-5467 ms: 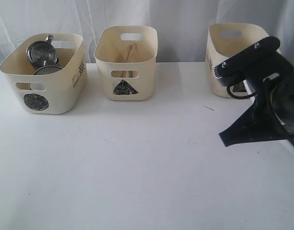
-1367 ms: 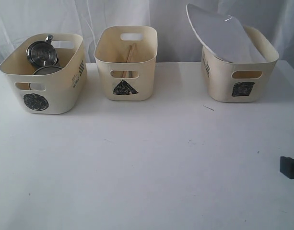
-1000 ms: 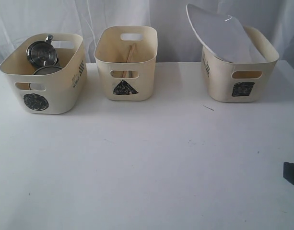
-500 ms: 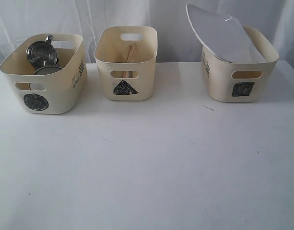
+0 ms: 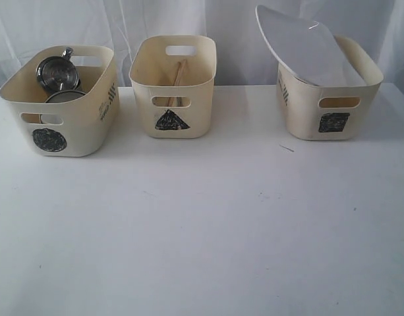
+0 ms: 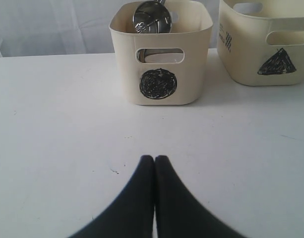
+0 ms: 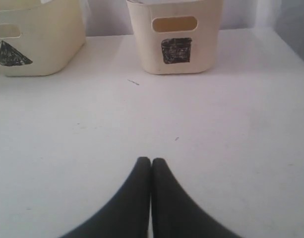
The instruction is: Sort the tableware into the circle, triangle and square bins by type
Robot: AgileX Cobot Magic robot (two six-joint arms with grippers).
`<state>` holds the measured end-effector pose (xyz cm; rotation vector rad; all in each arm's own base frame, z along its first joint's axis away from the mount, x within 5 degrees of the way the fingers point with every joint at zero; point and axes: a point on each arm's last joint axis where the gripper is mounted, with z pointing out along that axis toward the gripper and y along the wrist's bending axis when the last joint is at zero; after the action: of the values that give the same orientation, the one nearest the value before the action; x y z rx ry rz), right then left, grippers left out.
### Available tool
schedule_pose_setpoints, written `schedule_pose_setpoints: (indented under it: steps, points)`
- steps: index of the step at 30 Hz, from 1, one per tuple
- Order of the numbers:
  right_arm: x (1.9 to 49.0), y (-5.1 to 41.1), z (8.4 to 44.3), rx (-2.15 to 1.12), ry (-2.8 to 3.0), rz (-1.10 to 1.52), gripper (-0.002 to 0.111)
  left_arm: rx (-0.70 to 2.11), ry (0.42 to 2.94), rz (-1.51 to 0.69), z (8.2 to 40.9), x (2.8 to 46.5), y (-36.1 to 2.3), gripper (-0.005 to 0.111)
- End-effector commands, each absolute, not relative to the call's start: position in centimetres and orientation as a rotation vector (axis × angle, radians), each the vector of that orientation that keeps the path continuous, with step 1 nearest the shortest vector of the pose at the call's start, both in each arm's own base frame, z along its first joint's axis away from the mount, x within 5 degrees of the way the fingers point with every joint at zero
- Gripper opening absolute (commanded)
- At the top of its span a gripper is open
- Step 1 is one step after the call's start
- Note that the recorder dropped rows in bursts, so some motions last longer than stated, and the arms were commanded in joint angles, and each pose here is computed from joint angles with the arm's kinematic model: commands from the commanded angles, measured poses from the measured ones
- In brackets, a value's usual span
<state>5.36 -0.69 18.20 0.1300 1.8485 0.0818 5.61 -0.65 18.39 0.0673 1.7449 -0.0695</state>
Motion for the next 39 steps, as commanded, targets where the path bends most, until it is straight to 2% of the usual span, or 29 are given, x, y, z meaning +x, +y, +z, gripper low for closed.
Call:
schedule_pose_setpoints:
  steps: [1, 9, 39]
  points:
    - [5.39, -0.09, 18.26, -0.002, 1.824, 0.078, 0.000, 0.054, 1.747, -0.080, 18.26, 5.58, -0.66, 0.000]
    - [5.48, 0.50, 18.90, -0.302, 1.725, -0.077, 0.000, 0.054, 1.747, -0.080, 18.26, 5.58, -0.66, 0.000]
    - [5.49, 0.51, 18.94, -0.303, 1.720, -0.077, 0.000, 0.054, 1.747, -0.080, 18.26, 5.58, -0.66, 0.000]
